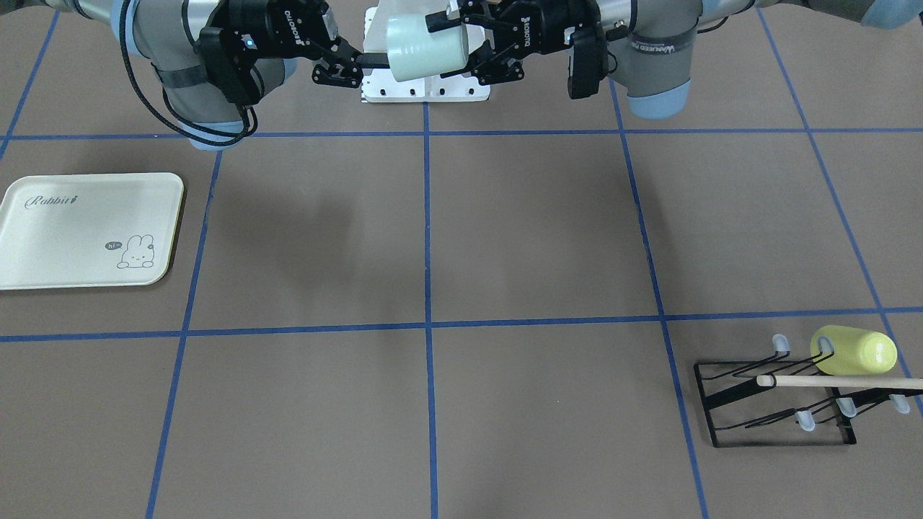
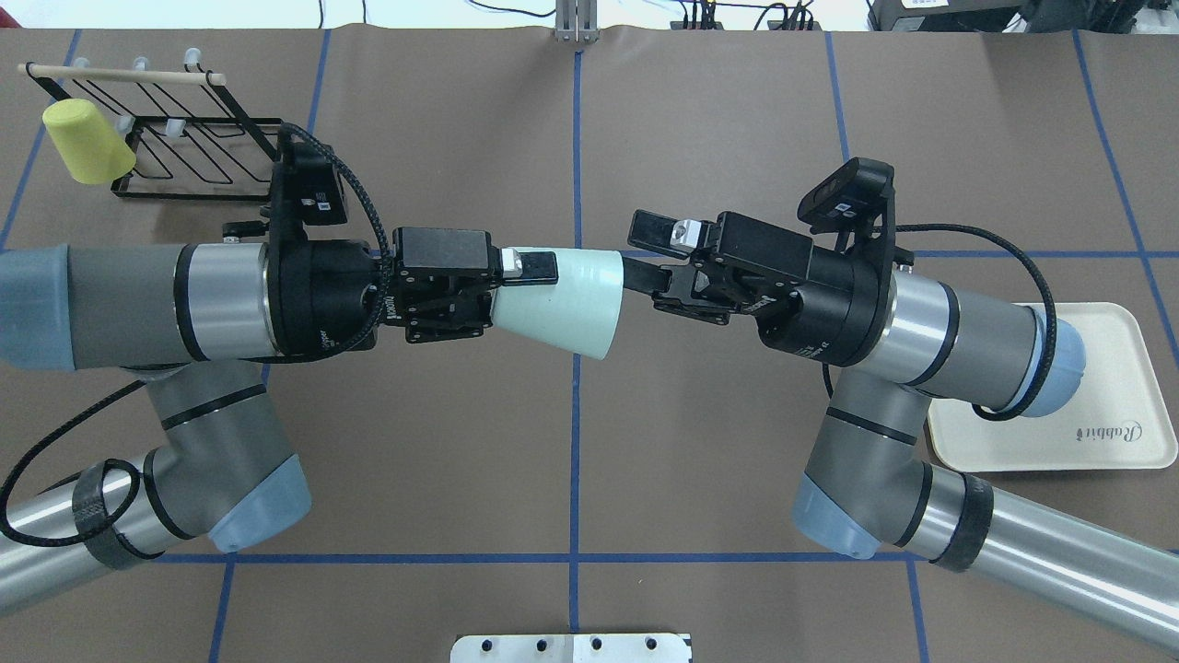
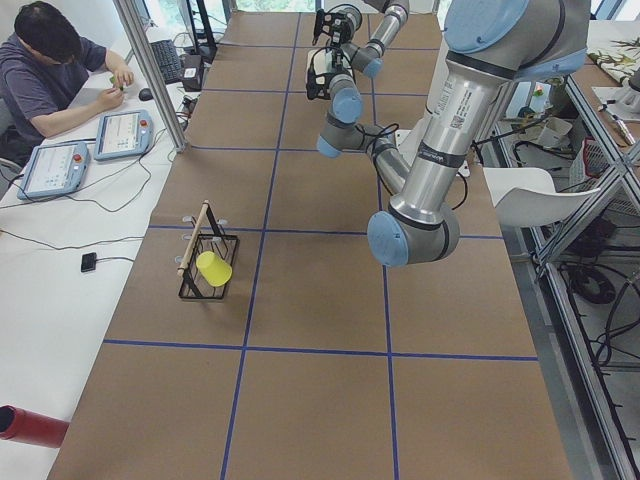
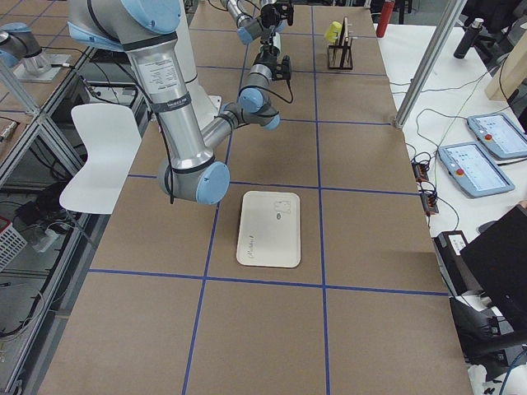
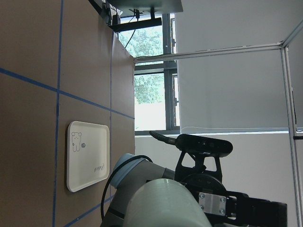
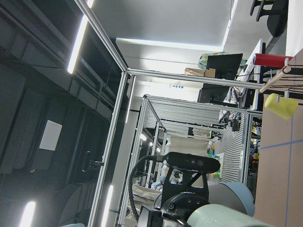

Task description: Left arm grabs green cup and hands to right arm on tray

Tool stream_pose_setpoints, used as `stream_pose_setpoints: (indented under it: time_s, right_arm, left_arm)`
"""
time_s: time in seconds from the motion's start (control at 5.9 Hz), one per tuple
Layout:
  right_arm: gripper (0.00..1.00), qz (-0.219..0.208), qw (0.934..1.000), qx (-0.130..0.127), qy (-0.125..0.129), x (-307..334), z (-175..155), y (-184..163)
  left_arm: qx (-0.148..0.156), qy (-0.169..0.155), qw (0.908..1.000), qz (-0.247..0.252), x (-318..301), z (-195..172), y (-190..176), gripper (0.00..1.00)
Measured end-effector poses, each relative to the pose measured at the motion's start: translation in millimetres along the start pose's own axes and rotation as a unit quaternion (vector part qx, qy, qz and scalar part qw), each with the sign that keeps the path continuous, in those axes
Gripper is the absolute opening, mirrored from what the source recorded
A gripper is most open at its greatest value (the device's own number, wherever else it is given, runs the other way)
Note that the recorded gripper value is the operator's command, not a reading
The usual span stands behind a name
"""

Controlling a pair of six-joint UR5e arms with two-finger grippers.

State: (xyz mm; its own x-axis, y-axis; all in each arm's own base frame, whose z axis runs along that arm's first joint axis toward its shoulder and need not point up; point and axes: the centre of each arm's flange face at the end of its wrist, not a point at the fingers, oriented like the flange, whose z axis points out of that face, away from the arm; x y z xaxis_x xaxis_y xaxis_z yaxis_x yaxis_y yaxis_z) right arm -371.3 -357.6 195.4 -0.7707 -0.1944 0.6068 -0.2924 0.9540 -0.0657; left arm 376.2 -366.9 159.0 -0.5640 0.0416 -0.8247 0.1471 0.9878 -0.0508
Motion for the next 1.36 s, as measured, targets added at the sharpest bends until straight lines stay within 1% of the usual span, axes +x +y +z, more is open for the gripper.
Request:
stream_pose_setpoints:
  time_s: [0.34, 0.51, 0.68, 0.85, 1.02, 1.36]
  right_arm:
    - [0.70, 0.003, 1.0000, 0.002, 0.003, 2, 2, 3]
    - [0.65, 0.004, 1.0000, 0.005, 0.003, 3, 2, 3]
    - [0.45, 0.004, 1.0000, 0.006, 0.004, 3, 2, 3]
    - [0.00, 0.005, 1.0000, 0.006, 0.004, 4, 2, 4]
    - [0.00, 0.006, 1.0000, 0.005, 0.005, 5, 1, 5]
    - [0.00, 0.004, 0.9999, 0.007, 0.010, 6, 0, 4]
  left_arm:
    - [-0.001, 0.004, 1.0000, 0.000, 3, 2, 1, 0.10]
    - [-0.002, 0.006, 1.0000, 0.001, 5, 3, 1, 0.10]
    - [-0.003, 0.007, 1.0000, 0.000, 6, 3, 2, 0.10]
    - [-0.003, 0.008, 1.0000, 0.001, 7, 3, 2, 0.16]
    - [-0.003, 0.009, 1.0000, 0.001, 9, 5, 2, 0.99]
    - [-0.003, 0.003, 1.0000, 0.006, 14, 10, 1, 1.00]
